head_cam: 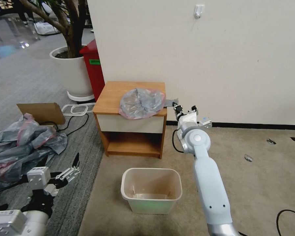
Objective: Pick up the garbage bag from the table and place it over the trash can.
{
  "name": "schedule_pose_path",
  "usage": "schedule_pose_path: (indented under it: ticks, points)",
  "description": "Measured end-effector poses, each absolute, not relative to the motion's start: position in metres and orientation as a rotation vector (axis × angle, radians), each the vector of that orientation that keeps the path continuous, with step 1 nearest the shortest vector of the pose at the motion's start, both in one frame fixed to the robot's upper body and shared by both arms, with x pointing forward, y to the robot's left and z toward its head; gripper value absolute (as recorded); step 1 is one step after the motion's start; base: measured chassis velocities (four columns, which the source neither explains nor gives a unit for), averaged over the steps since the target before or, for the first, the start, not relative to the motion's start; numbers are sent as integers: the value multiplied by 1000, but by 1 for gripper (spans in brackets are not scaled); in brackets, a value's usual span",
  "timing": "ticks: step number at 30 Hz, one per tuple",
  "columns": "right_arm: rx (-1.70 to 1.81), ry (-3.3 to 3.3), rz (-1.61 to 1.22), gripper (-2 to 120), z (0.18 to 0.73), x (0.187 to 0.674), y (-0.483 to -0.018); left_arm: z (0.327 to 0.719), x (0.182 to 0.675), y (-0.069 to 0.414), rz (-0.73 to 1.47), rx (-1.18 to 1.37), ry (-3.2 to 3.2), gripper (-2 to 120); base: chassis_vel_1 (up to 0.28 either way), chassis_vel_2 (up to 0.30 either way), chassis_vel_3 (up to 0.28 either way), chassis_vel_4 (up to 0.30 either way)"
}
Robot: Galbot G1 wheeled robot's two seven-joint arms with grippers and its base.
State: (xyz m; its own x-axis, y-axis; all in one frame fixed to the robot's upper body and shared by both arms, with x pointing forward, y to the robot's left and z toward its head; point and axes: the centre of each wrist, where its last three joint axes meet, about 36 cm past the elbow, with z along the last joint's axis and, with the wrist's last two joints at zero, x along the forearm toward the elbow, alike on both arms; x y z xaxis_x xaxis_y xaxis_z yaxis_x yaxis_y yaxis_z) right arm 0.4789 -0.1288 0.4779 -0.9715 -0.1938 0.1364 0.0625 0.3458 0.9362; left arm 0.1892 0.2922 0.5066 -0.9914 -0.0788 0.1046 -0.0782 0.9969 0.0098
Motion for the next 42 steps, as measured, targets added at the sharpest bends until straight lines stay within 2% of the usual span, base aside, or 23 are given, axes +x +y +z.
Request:
schedule_pose_path:
  ticks: [2,5,6,15,29,38,39,41,42]
  points:
    - [127,-2382,-1666,0,478,469,-127,507,189,292,-9,120,-3034,100,0,0,0,0]
    - [152,-2369,-1601,0,482,422,-120,507,189,293,-12,121,-3035,100,0,0,0,0]
    - [161,-2358,-1560,0,485,393,-114,508,190,296,-20,128,-3037,100,0,0,0,0]
    - [60,-2234,-1490,0,495,315,-102,511,191,300,-42,130,-3039,100,0,0,0,0]
    - [-145,-2187,-1186,0,484,279,-117,514,193,305,-63,120,-3038,100,0,0,0,0]
    - [-196,-2126,-1133,0,472,272,-119,514,194,303,-49,117,-3031,100,0,0,0,0]
    - [-207,-2119,-1126,1,469,272,-118,514,194,303,-46,115,-3029,100,0,0,0,0]
    - [-224,-2120,-1117,10,467,272,-117,513,194,302,-45,114,-3027,100,0,0,0,0]
    - [-224,-2120,-1117,10,467,272,-117,513,194,302,-45,114,-3027,100,0,0,0,0]
